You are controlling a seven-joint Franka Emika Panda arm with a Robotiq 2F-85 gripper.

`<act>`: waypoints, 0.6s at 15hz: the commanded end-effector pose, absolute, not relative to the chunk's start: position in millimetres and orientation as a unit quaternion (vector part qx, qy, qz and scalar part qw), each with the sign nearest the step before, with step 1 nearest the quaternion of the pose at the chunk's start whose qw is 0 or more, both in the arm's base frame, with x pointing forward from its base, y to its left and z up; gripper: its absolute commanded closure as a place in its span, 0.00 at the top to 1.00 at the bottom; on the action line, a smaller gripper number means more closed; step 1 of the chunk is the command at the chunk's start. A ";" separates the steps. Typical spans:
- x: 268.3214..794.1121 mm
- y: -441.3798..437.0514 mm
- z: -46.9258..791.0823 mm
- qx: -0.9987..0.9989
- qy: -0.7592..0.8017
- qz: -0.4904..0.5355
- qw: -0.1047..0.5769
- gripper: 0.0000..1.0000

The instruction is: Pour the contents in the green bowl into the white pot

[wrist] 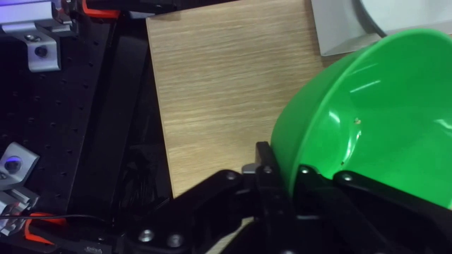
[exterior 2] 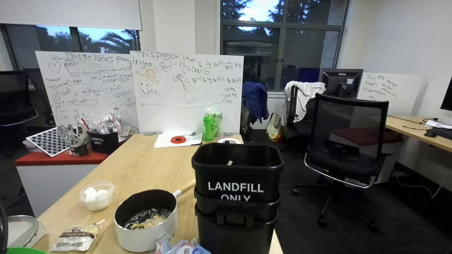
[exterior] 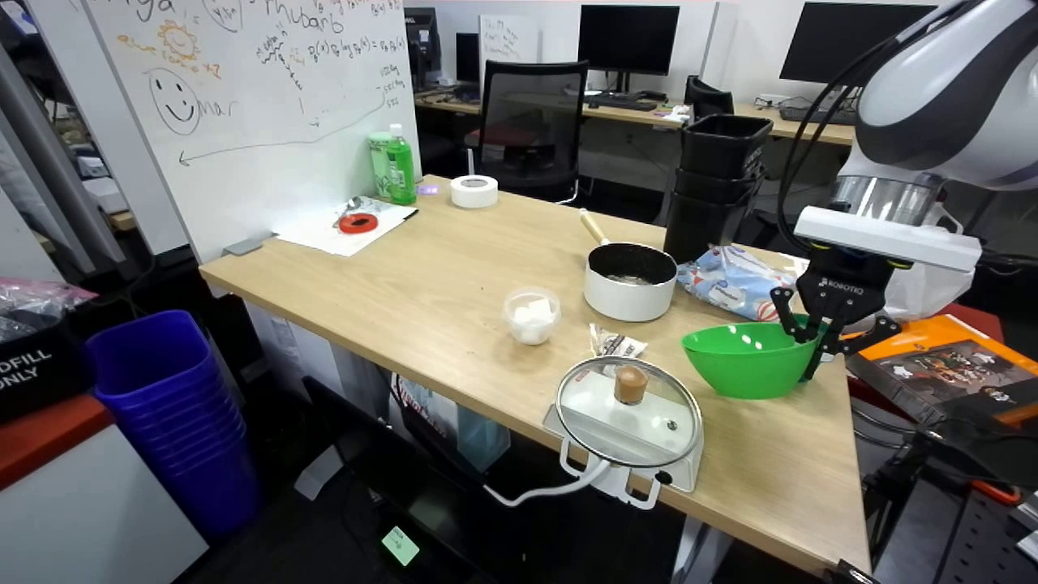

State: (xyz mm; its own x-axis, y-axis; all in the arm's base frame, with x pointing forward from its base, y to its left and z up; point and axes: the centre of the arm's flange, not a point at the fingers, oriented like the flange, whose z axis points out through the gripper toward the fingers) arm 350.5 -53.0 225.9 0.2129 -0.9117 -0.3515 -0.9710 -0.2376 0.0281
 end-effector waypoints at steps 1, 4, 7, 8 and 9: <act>354.7 -50.9 214.1 -0.769 0.614 0.149 0.095 0.01; 357.4 -48.3 207.4 -0.768 0.615 0.157 0.083 0.01; 356.6 -47.7 199.4 -0.761 0.622 0.168 0.077 0.01; 355.6 -48.1 196.6 -0.758 0.625 0.170 0.074 0.01; 354.4 -48.6 194.8 -0.756 0.628 0.171 0.074 0.01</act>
